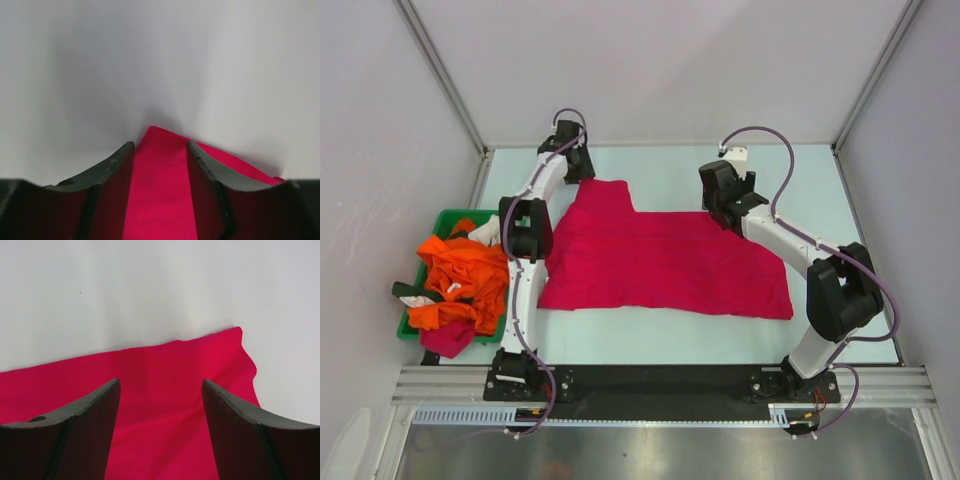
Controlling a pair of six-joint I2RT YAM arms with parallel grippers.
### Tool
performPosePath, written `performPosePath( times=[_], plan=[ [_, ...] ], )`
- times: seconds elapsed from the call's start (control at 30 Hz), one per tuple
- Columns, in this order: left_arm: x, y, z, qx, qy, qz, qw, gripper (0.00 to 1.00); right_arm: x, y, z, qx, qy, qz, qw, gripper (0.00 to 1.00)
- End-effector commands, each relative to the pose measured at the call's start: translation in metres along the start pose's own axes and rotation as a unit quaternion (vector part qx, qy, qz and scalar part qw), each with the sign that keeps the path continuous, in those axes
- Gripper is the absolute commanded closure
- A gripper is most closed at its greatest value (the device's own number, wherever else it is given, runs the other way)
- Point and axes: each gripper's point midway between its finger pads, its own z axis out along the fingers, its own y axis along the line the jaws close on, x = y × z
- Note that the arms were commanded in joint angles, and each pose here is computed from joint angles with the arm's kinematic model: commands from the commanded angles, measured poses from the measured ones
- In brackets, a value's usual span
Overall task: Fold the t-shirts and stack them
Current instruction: Grap the side of the flattened tshirt furthest away from the robot with both arms
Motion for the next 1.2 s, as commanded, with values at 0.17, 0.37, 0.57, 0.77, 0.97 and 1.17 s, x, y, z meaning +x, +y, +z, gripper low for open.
performPosePath(
  times=[0.17, 0.37, 0.57, 0.77, 0.97, 1.17],
  plan=[
    [-0.026, 0.005, 0.000, 0.016, -0.028, -0.037, 0.999, 0.65, -0.010, 0.006, 0.002, -0.003, -0.005, 0.020, 1.000, 0.28],
    [-0.025, 0.006, 0.001, 0.017, -0.028, -0.040, 0.999, 0.78, -0.010, 0.002, 0.001, 0.001, -0.006, 0.019, 1.000, 0.29],
    [-0.025, 0.006, 0.001, 0.017, -0.028, -0.038, 0.999, 0.80, -0.010, 0.002, 0.001, 0.002, -0.007, 0.018, 1.000, 0.29],
    [-0.025, 0.006, -0.001, 0.017, -0.027, -0.039, 0.999, 1.00, -0.008, 0.002, 0.001, -0.001, -0.005, 0.020, 1.000, 0.29],
    [-0.028, -0.006, -0.021, 0.029, -0.031, -0.015, 0.999, 1.00, -0.010, 0.003, 0.000, -0.002, -0.007, 0.026, 1.000, 0.29],
    [-0.059, -0.025, -0.080, 0.044, -0.081, -0.011, 0.996, 1.00, -0.017, -0.004, 0.006, 0.008, -0.006, 0.038, 0.999, 0.29]
  ],
)
